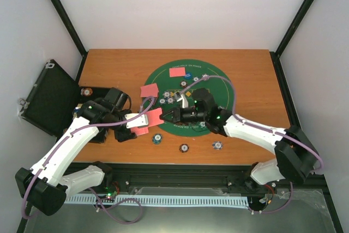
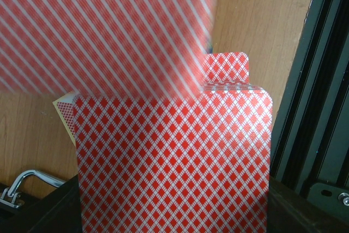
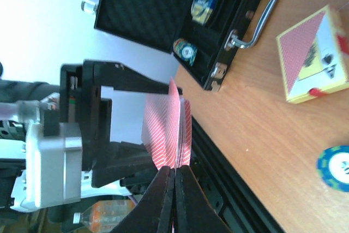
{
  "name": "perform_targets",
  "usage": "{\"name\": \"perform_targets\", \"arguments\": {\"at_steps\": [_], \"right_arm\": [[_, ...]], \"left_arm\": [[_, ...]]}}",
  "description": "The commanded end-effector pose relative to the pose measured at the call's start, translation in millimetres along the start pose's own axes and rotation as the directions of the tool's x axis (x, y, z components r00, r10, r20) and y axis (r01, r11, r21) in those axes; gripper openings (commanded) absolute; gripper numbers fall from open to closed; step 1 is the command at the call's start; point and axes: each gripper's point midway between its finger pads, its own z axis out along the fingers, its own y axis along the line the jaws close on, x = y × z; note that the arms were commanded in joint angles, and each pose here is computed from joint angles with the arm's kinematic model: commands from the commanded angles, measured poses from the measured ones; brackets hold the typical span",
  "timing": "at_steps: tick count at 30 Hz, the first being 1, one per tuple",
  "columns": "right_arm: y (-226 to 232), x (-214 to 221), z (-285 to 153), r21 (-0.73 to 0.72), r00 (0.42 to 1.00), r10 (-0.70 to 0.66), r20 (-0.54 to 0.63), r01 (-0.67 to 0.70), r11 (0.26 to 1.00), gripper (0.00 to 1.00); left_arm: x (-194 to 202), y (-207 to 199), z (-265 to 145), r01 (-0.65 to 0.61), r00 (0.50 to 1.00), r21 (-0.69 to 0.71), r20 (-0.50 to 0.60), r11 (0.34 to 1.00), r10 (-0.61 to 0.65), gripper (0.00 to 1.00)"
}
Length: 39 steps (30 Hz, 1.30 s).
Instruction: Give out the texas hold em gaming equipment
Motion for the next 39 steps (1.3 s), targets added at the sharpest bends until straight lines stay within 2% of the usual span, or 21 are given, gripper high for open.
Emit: {"name": "perform_targets", "arguments": {"at_steps": [1, 7, 12, 18, 23, 28, 33, 39], "right_arm": [[-13.9, -16.2, -28.7, 0.045, 0.999, -0.015, 0.040, 0.013, 0.999, 0.03], [-35.0, -71.5, -67.8, 0.095, 0.994, -0.022, 0.104, 0.012, 0.995, 0.03], [-72.9, -133.9, -87.0, 0.133, 0.989, 0.010, 0.145, -0.030, 0.991, 0.03], [-130.5, -211.5, -84.1, 0.220, 0.987, 0.029, 0.158, -0.063, 0.973, 0.03], [-183.5, -256.2, -65.2, 0.299, 0.989, 0.064, 0.132, -0.101, 0.949, 0.03], [-240.8, -276.6, -44.2, 0.374, 0.989, 0.110, 0.095, -0.138, 0.917, 0.03], [-265.3, -292.3, -43.3, 0.401, 0.985, 0.120, 0.122, -0.159, 0.902, 0.03], [-268.6, -303.0, -47.7, 0.421, 0.983, 0.096, 0.159, -0.155, 0.894, 0.03]], "left_arm": [[-9.5, 6.4, -10.4, -0.020, 0.999, -0.033, 0.035, 0.999, 0.022, 0.11], [-9.0, 5.4, -12.7, -0.023, 0.999, -0.031, 0.034, 0.999, 0.024, 0.11], [-9.9, 4.3, -14.4, -0.021, 0.999, -0.030, 0.039, 0.999, 0.022, 0.11], [-12.0, 5.1, -15.6, -0.016, 0.999, -0.027, 0.044, 1.000, 0.017, 0.11], [-12.5, 6.3, -13.7, -0.006, 0.999, -0.019, 0.036, 1.000, 0.007, 0.11], [-13.9, 6.6, -13.6, -0.005, 0.999, -0.019, 0.043, 1.000, 0.006, 0.12], [-15.0, 5.7, -13.2, 0.001, 0.999, -0.009, 0.046, 1.000, 0.000, 0.11], [-13.8, 5.3, -12.2, 0.003, 0.999, -0.009, 0.043, 1.000, -0.003, 0.11]]}}
